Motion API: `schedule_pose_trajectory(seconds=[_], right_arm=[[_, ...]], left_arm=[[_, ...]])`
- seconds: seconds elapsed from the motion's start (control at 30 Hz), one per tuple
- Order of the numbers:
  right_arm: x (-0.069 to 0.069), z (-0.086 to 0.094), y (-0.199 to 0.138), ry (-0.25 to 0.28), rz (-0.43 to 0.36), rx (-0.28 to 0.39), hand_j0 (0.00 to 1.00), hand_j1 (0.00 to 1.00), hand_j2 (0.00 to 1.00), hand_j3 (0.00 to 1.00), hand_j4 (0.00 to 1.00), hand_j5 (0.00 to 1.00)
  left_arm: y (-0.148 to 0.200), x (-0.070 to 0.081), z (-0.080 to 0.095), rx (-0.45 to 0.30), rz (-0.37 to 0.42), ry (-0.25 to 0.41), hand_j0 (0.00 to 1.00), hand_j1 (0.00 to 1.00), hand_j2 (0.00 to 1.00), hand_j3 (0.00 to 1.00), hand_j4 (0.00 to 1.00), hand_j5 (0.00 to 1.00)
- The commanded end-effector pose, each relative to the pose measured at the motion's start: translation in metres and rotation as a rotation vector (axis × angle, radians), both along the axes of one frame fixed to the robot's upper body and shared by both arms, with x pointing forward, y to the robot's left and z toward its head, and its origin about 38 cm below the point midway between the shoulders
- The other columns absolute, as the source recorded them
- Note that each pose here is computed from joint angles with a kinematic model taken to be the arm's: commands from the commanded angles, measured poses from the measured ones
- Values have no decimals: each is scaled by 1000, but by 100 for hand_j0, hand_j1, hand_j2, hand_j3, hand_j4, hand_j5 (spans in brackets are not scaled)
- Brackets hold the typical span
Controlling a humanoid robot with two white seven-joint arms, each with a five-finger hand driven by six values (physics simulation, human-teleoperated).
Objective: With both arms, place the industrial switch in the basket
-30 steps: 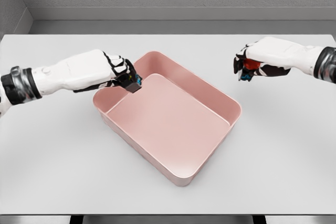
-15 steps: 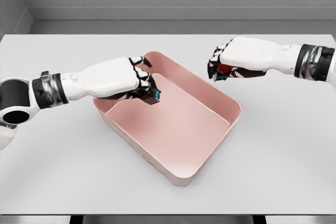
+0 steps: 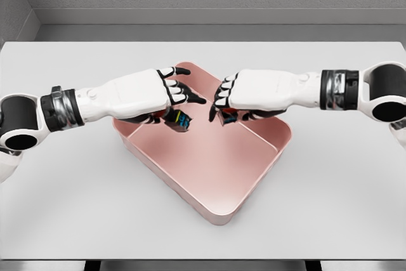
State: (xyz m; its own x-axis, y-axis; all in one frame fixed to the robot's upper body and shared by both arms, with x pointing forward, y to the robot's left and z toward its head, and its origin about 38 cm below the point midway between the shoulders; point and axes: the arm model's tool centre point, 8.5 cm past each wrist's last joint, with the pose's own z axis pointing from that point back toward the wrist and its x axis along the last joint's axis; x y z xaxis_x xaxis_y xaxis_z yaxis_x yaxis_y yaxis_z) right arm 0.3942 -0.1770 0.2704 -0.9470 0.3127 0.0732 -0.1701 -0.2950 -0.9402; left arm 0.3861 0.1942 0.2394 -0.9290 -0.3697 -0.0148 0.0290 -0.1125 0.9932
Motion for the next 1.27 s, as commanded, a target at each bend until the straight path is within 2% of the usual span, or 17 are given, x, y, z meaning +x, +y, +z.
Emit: schedule_pose_trajectory(seconds=[0.0,0.17,0.3,0.4,0.5,0.57,0.73,0.87,1.0,1.07,1.23], right_arm=[[0,-1,1,6,2,3,100,100,100,100,100,100],[1,6,0,-9,0,9,100,100,100,100,100,100],[9,35,-14,-76,-40,46,100,100,100,100,100,100],[11,45,-33,-104,-83,38,100,100,100,100,100,100],[10,47,-50,-116,-110,23,100,100,100,100,100,100],[8,50,-69,-128,-141,18,100,100,100,100,100,100],[-2,40,-101,-118,-175,4,100,100,100,100,100,100],[-12,30,-125,-102,-210,1,100,100,100,100,100,100],[-23,12,-150,-57,-281,9,100,100,100,100,100,100],[-26,9,-158,-50,-303,8,100,100,100,100,100,100],[-31,6,-170,-41,-335,1,100,100,100,100,100,100]], left_arm=[[1,0,1,-2,2,2,100,100,100,100,100,100],[1,1,3,-4,2,-3,100,100,100,100,100,100],[1,1,4,-7,1,-4,100,100,100,100,100,100],[2,1,5,-7,4,-7,100,100,100,100,100,100],[29,3,15,-22,36,21,100,100,100,100,100,100],[58,3,27,-21,86,29,100,100,100,100,100,100],[86,2,37,15,135,34,100,100,100,100,100,100],[134,14,36,-49,260,113,100,100,100,100,100,100],[146,11,28,-30,290,136,100,100,100,100,100,100],[157,13,25,-36,325,146,100,100,100,100,100,100],[158,13,23,-34,327,149,100,100,100,100,100,100]])
